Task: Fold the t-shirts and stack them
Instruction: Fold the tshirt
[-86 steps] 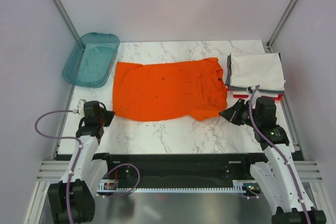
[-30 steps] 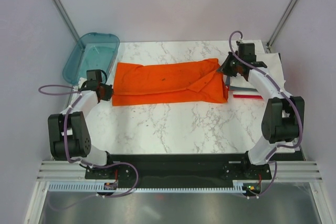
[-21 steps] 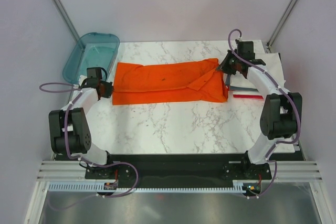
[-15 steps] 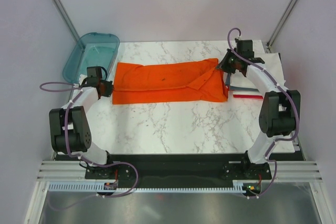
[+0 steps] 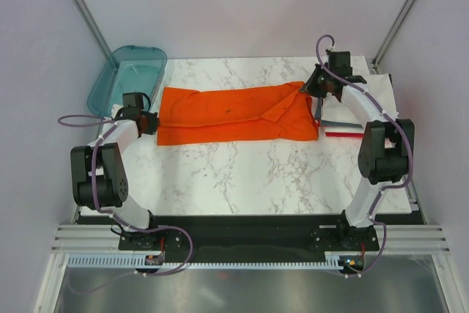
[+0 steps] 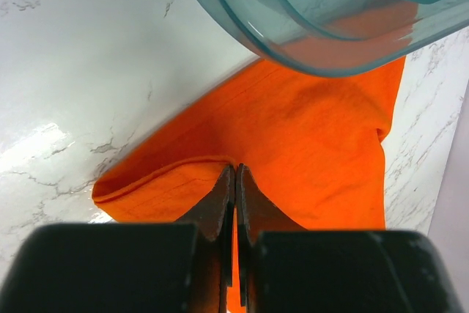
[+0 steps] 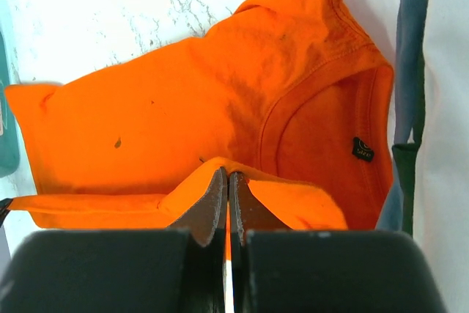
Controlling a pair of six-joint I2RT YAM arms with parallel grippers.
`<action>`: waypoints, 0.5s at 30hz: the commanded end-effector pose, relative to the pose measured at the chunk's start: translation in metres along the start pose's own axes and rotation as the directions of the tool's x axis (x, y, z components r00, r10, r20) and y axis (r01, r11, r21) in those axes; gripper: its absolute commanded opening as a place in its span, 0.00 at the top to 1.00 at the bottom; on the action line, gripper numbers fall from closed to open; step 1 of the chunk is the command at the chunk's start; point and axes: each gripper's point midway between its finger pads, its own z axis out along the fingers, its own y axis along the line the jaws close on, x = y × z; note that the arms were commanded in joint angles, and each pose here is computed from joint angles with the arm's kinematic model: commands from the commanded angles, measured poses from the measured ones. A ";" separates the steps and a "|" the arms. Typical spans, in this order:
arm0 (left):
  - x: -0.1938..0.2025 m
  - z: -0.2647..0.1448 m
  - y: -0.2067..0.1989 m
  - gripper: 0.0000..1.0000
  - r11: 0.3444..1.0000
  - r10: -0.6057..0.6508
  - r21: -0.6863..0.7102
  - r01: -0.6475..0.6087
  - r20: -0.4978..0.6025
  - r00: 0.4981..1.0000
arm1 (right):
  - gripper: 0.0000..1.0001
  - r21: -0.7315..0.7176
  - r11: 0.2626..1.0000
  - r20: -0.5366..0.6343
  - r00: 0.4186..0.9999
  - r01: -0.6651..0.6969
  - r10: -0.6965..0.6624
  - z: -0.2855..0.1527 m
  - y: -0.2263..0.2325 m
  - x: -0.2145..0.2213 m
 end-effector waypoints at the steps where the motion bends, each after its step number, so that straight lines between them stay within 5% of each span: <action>1: -0.016 -0.003 -0.026 0.98 0.996 -0.061 0.064 0.059 0.045 0.997 | 0.99 -0.043 0.999 0.048 0.999 0.013 -0.011 0.002 0.013 -0.022; 12: -0.017 0.002 -0.029 0.94 0.996 -0.068 0.067 0.065 0.047 0.997 | 0.97 -0.061 0.998 0.025 1.000 -0.004 0.006 0.022 0.015 -0.025; 15: -0.016 0.001 -0.029 0.89 0.996 -0.062 0.069 0.059 0.043 0.997 | 0.87 -0.055 0.998 0.022 1.000 -0.006 0.008 0.023 0.012 -0.023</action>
